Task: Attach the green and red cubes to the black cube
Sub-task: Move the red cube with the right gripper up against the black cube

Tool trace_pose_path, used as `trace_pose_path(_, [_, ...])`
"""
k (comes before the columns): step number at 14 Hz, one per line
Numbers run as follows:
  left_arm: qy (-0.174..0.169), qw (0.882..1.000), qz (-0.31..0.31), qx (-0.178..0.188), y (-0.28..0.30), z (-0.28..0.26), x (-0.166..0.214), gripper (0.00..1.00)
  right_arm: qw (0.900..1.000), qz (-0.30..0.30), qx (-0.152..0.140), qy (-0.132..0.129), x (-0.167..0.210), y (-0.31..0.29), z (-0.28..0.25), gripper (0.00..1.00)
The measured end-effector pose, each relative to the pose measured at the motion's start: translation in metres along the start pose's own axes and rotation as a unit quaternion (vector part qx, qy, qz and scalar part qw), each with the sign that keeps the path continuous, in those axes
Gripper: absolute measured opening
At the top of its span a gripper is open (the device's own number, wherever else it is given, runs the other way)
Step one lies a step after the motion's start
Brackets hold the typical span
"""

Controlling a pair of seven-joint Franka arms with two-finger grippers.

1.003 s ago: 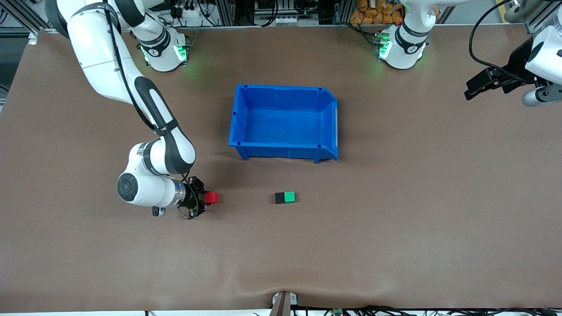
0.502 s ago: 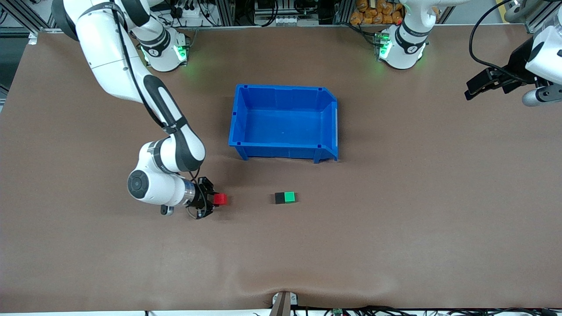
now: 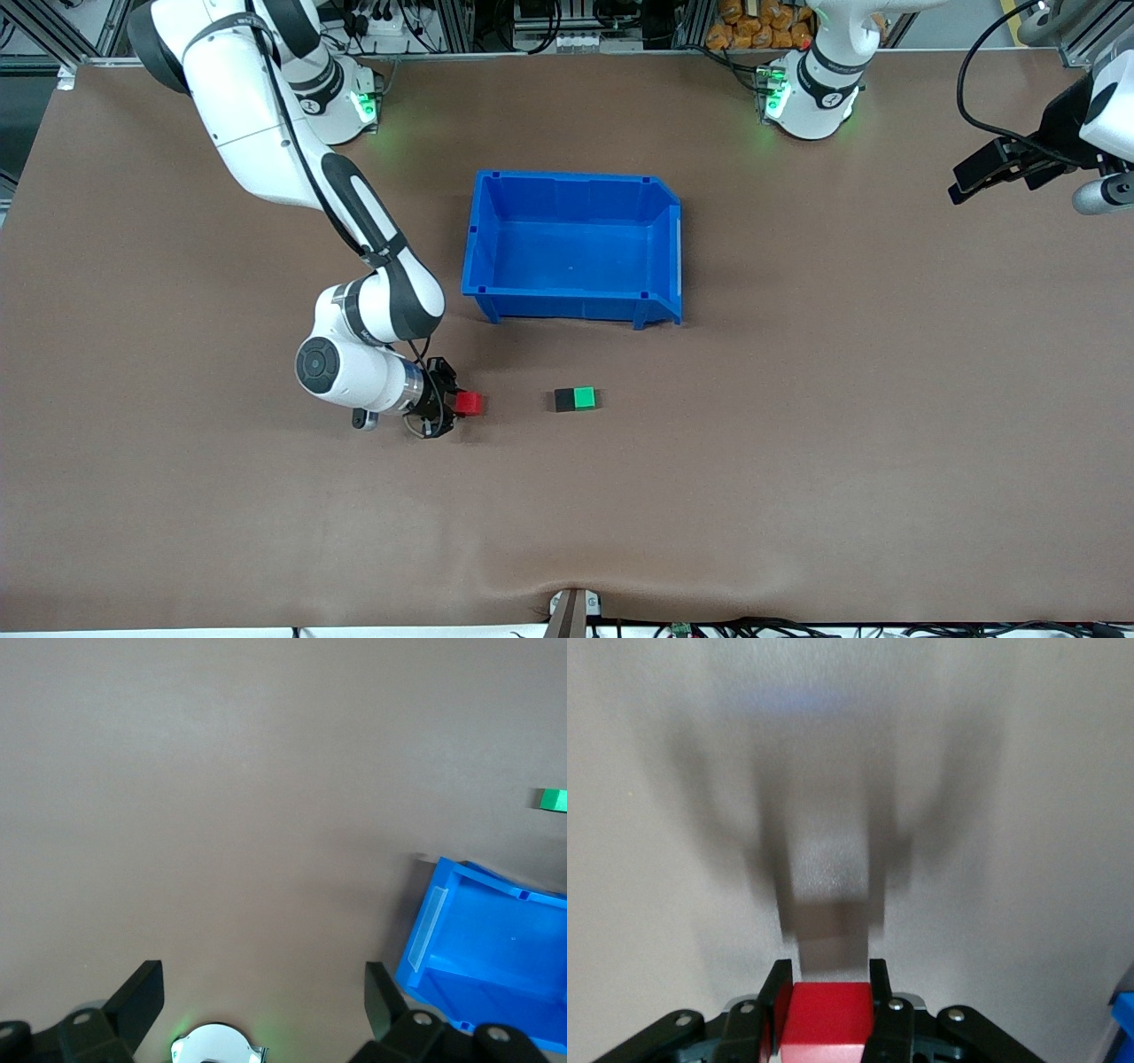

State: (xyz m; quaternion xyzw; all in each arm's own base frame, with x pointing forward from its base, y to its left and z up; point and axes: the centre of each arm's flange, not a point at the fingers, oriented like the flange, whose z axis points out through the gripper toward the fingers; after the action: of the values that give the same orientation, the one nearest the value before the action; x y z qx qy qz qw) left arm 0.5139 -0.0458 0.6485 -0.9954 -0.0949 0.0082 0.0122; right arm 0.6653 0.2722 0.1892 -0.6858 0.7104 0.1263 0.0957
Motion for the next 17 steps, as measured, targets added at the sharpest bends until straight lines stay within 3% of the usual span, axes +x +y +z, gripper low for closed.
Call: trace_pose_path(17, [0.000, 1.000, -0.001, -0.001, 0.000, 0.003, 0.005, 1.00, 0.999, 0.018, 0.024, -0.010, -0.060, 0.007, 0.023, 0.40])
